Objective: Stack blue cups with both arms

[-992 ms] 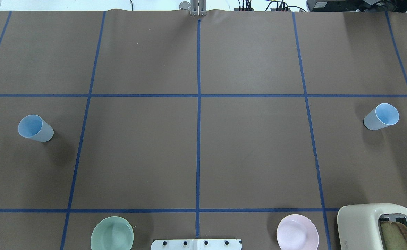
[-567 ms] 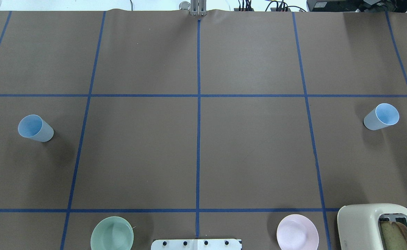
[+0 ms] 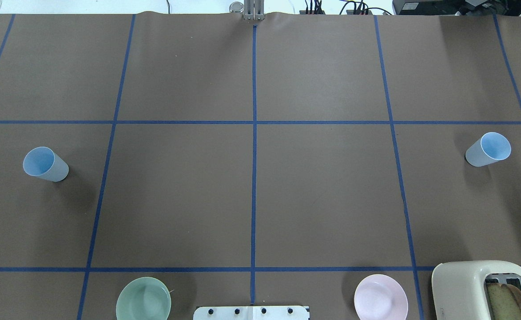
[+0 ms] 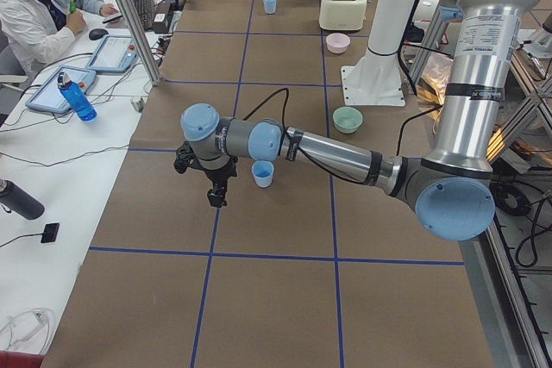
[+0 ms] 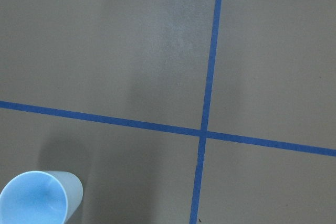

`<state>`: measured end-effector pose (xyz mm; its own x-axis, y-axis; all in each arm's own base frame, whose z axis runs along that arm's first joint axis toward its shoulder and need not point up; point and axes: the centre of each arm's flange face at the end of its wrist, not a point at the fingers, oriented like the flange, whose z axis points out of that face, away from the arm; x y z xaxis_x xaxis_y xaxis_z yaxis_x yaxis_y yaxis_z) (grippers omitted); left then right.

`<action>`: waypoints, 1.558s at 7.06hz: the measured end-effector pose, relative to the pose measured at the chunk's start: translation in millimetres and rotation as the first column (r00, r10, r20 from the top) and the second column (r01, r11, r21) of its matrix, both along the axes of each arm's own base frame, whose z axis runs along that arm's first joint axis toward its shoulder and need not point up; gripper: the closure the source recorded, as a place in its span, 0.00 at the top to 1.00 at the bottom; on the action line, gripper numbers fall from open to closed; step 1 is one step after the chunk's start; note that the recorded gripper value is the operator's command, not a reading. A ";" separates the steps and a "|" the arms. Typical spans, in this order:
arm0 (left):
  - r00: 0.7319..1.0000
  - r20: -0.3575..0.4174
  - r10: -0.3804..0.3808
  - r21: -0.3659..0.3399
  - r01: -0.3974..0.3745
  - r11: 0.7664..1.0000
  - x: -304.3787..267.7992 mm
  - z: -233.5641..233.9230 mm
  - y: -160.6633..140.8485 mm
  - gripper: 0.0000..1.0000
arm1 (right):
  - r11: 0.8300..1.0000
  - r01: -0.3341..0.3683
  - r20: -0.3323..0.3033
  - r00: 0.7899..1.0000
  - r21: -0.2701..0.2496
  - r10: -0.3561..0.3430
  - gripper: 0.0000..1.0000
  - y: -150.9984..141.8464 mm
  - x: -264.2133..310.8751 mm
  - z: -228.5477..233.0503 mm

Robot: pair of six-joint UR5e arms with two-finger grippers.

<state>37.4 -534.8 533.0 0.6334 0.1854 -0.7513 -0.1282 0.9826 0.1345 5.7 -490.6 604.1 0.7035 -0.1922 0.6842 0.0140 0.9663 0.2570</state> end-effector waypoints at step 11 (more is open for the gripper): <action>0.995 -0.066 -0.069 -0.111 0.062 0.992 144.9 4.8 62.7 0.84 | 0.992 0.094 0.077 0.993 -0.087 -0.088 1.00 -25.4 -107.5 -21.3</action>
<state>182.3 -472.1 537.8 0.5873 0.0603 -0.8071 -0.0570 0.9978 0.0330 -101.8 -515.9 582.8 0.6336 -0.1886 0.7503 0.0876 0.9811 0.1726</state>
